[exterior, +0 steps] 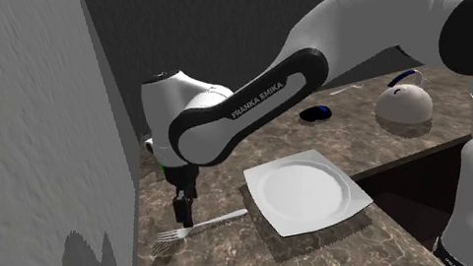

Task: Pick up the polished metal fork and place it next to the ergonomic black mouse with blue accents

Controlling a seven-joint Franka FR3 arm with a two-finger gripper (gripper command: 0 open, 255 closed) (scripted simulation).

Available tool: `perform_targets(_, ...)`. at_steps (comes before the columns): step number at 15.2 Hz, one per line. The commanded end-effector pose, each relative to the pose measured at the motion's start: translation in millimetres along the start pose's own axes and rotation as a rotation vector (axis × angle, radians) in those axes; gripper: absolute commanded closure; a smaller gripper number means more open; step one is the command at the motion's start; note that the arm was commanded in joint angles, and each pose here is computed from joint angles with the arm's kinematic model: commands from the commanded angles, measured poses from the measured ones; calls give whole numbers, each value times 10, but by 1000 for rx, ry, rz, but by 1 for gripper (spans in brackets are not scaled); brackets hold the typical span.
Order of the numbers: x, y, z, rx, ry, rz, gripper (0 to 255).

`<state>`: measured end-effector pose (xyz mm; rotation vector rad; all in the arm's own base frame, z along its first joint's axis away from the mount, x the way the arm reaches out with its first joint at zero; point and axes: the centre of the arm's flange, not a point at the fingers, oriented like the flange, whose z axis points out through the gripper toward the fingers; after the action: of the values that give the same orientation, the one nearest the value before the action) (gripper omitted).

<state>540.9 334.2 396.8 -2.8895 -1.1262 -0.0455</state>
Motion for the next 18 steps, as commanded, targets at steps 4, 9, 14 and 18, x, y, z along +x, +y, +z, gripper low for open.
perform_targets(4, 236, -113, 252, -7, 0, -41, 0)
perform_targets(9, 236, -111, 547, -7, 0, -41, 0)
perform_targets(14, 236, -111, 547, -7, 0, -41, 0)
perform_targets(18, 236, -110, 546, -7, 0, -41, 255)
